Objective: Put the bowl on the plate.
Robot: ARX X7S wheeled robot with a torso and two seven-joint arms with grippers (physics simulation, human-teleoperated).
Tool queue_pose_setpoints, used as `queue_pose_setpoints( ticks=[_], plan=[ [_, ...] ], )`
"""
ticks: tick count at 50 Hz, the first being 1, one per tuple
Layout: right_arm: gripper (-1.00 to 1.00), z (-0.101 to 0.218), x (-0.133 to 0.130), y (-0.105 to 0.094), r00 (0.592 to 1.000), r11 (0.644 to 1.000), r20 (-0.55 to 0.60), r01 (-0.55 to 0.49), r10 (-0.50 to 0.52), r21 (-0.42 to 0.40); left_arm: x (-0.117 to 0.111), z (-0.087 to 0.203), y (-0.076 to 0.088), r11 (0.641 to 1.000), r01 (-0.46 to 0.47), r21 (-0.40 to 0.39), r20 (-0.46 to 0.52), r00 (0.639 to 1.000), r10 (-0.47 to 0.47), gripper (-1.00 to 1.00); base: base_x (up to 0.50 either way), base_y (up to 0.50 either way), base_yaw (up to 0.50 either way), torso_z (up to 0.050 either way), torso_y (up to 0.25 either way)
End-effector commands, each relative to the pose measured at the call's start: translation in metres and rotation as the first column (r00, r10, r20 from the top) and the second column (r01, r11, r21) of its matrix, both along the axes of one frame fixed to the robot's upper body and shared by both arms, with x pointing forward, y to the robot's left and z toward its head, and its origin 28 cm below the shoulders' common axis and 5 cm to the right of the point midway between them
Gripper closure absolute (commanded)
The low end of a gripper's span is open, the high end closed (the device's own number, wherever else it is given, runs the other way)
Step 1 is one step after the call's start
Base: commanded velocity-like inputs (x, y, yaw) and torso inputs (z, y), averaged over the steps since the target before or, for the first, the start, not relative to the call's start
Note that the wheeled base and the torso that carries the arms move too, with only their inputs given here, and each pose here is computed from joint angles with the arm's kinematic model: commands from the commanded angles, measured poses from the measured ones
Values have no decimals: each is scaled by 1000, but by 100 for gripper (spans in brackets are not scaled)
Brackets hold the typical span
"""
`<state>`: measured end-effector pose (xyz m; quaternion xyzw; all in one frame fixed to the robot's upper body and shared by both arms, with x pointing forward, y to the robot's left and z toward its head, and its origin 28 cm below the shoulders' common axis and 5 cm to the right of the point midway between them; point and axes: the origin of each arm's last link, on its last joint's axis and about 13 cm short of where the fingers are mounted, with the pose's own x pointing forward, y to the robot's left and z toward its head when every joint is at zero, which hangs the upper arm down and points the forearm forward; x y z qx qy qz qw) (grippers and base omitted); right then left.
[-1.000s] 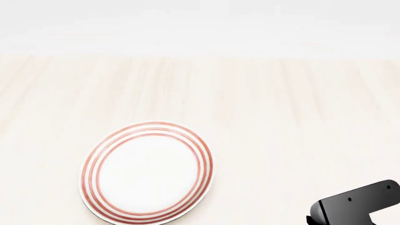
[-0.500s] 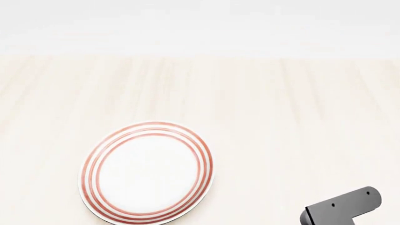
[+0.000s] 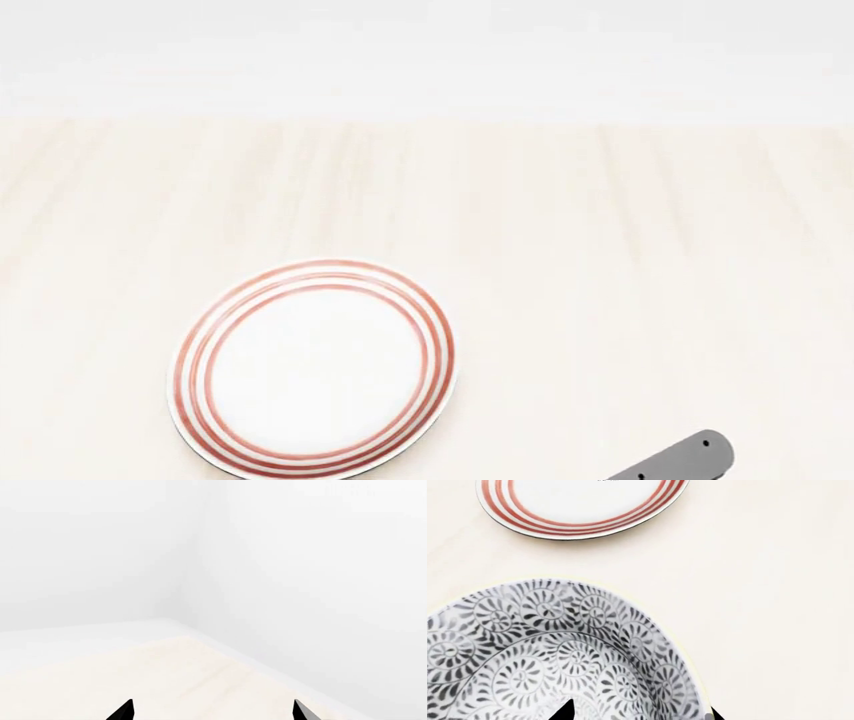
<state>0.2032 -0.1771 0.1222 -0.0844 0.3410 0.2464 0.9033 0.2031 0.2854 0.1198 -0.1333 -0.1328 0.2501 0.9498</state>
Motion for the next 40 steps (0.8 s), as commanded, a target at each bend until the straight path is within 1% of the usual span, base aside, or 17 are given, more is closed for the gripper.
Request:
queue_pose_setpoints(
  ticks=[1,11,15,16,19,20,23,24,25,28,30,32,34,35,37,38,40],
  plan=[
    [100,-3,-4,3,999,999,-16,-43,43,11,-1,-1,-1,1000,6,-2,3,1000,-6,-100,0,0,0,0,0],
    [100,-2,-5,5,998,998,-5,-62,62,12,-2,1,0,1000,5,-5,7,1000,-5,-100,0,0,0,0,0],
    [100,7,-3,6,993,997,101,-63,58,50,-1,1,1,1000,2,-6,8,1000,-2,-100,0,0,0,0,0],
    [100,16,-2,8,981,993,179,-87,70,85,-1,1,1,1000,1,-8,8,1000,-1,-100,0,0,0,0,0],
    [100,34,-2,12,945,978,321,-127,68,168,-1,1,1,1000,2,-7,9,1000,-2,-100,0,0,0,0,0],
    [100,48,-3,16,907,965,416,-164,66,206,-1,1,1,1000,2,-6,8,1000,-2,-100,0,0,0,0,0],
    [100,67,-3,21,843,951,534,-210,59,226,-2,2,1,1000,3,-6,9,1000,-3,-100,0,0,0,0,0],
    [100,78,-2,25,805,946,591,-234,59,224,-2,2,1,1000,3,-5,11,1000,-3,-100,0,0,0,0,0],
    [100,83,-2,26,780,942,623,-252,62,222,-2,2,1,1000,3,-6,11,1000,-3,-100,0,0,0,0,0],
    [100,96,-1,32,723,932,688,-288,62,219,-2,3,2,1000,2,-7,12,1000,-2,-100,0,0,0,0,0],
    [100,105,2,37,676,925,734,-317,66,209,-1,3,2,1000,2,-8,12,1000,-2,-100,0,0,0,0,0],
    [100,113,7,41,644,916,763,-337,56,217,-2,3,2,1000,2,-10,13,1000,-2,-100,0,0,0,0,0],
    [100,117,12,43,623,916,781,-331,34,224,-2,4,2,1000,2,-10,14,1000,-1,-100,0,0,0,0,0],
    [100,118,15,44,627,911,779,-334,22,242,-2,4,2,1000,2,-11,15,1000,-2,-100,0,0,0,0,0],
    [100,120,22,45,611,904,792,-347,16,249,-2,5,2,1000,2,-11,16,1000,-2,-100,0,0,0,0,0],
    [100,120,25,46,619,906,785,-338,11,254,-2,5,2,1000,2,-12,17,1000,-2,-100,0,0,0,0,0],
    [100,120,30,47,626,898,779,-331,-22,292,-2,5,2,1000,3,-13,18,1000,-2,-100,0,0,0,0,0]
  ],
)
